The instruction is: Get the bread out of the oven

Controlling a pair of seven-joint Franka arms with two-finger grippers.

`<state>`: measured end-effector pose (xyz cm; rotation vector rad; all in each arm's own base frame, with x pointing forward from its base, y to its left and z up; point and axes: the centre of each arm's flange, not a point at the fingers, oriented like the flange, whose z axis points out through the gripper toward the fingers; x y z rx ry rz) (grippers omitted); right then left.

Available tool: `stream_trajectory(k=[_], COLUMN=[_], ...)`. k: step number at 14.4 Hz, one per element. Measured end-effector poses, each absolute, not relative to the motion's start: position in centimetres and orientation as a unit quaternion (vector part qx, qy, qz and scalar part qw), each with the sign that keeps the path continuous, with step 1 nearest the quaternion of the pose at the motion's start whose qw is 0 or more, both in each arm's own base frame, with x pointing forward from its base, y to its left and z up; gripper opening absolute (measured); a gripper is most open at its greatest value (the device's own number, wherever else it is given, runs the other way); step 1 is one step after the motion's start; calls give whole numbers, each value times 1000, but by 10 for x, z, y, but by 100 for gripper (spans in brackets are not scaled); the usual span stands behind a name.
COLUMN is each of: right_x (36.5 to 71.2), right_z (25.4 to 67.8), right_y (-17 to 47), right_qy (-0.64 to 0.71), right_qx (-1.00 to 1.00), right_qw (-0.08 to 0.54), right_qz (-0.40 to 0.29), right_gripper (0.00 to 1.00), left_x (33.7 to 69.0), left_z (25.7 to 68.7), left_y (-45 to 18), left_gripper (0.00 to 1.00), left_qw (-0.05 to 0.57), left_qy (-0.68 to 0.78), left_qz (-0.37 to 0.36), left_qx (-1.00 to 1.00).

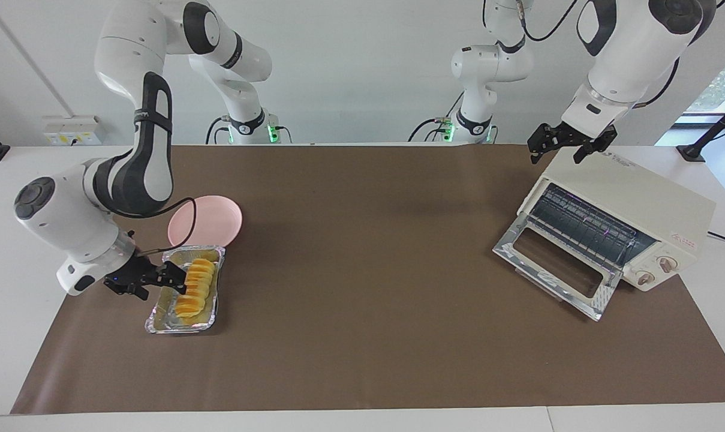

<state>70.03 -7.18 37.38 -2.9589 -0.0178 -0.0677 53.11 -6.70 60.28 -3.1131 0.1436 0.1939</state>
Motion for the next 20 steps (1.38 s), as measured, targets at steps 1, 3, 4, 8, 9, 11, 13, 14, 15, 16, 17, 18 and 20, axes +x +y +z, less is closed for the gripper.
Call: stream_trajectory(k=[1, 3, 4, 8, 9, 11, 13, 14, 15, 16, 17, 18, 20], right_x=[702, 703, 702, 691, 689, 684, 679, 675, 673, 671, 670, 670, 670], right_z=[372, 363, 355, 329, 329, 326, 320, 315, 311, 309, 310, 312, 320], right_y=[-58, -43, -42, -47, -47, -47, -47, -47, -46, -47, -47, -47, -47], right_qy=[-2, 3, 5, 13, 13, 14, 16, 17, 17, 16, 12, 6, -12], right_qx=[-996, -996, -996, -996, -996, -996, -996, -996, -996, -997, -997, -997, -996], right_qw=[90, 85, 83, 80, 80, 79, 77, 76, 75, 74, 74, 73, 72], right_qz=[-23, -35, -41, -34, -33, -31, -35, -35, -34, -34, -35, -37, -43], right_gripper=[100, 100, 100, 100, 100, 100, 97, 97, 93, 85, 68, 58, 35], left_x=[531, 531, 531, 531, 531, 531, 531, 531, 531, 531, 531, 531, 532], left_z=[603, 603, 603, 603, 603, 603, 603, 603, 603, 603, 603, 603, 603], left_y=[-67, -67, -67, -67, -67, -67, -67, -67, -67, -67, -67, -67, -67], left_gripper=[100, 100, 100, 100, 100, 100, 100, 100, 100, 100, 100, 100, 100], left_qw=[10, 10, 10, 10, 10, 10, 10, 10, 10, 10, 10, 10, 9], left_qy=[46, 46, 46, 46, 46, 46, 46, 46, 46, 46, 46, 46, 46], left_qz=[62, 62, 62, 62, 62, 62, 62, 62, 62, 62, 62, 62, 59], left_qx=[-997, -997, -997, -997, -997, -997, -997, -997, -997, -997, -997, -997, -997])
